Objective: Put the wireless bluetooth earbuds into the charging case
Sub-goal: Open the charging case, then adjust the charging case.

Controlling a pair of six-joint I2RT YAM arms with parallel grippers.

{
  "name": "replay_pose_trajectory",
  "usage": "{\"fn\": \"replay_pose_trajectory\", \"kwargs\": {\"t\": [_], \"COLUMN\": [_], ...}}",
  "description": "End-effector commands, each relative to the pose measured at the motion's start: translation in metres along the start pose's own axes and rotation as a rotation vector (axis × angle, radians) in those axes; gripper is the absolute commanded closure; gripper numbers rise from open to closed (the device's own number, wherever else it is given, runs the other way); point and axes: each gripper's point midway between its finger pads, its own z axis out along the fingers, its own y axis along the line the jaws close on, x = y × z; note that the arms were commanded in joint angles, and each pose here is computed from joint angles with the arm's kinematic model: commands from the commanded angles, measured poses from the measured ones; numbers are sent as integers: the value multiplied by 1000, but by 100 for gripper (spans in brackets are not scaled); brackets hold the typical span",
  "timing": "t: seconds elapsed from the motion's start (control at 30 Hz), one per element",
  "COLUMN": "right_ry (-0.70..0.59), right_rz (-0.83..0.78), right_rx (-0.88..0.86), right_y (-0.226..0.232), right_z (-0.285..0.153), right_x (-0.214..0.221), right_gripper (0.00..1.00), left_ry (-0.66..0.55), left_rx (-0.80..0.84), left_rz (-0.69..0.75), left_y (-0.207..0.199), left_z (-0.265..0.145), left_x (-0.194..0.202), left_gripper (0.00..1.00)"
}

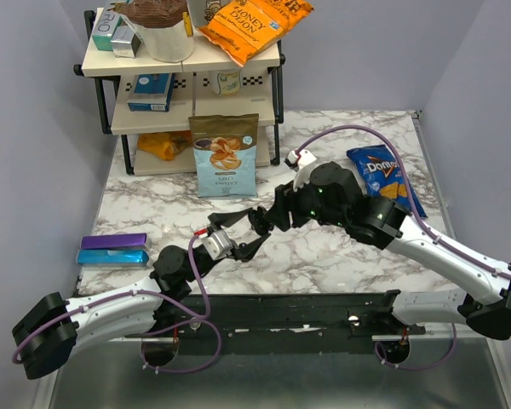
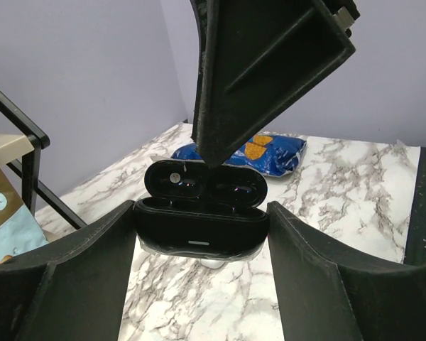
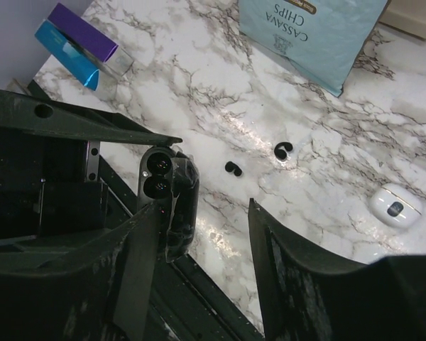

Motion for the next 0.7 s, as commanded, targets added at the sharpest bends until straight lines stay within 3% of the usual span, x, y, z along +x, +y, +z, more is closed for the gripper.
{"fn": "replay_pose_trajectory", "kwargs": {"t": [0.0,0.3,0.5,0.53,0.6,0.63,0.67], "right_ry": [6,45,45,40,38,33,28], "right_rz": [22,25,20,14,2,-10,-21], "right_rx": [-59,-68,-74,-76,-65,-62,-67], "right_y": [9,7,7,7,5,4,5], "right_z": [9,23,22,21,18,16,13], "right_x": [-2,5,5,4,3,2,-1], "right_gripper": [41,51,72,83,99,99,99], "left_ry": [-73,-75,-65,-62,-24,-15,4], "left_rx": [-1,4,-4,-22,-44,-66,-65], "left_rz": [14,14,8,-11,-34,-58,-69], "left_y": [1,0,2,4,7,11,10], "left_z": [6,7,8,9,9,12,13], "left_x": [-22,-23,-21,-22,-14,-16,-14], "left_gripper": [100,100,100,100,87,83,72]}}
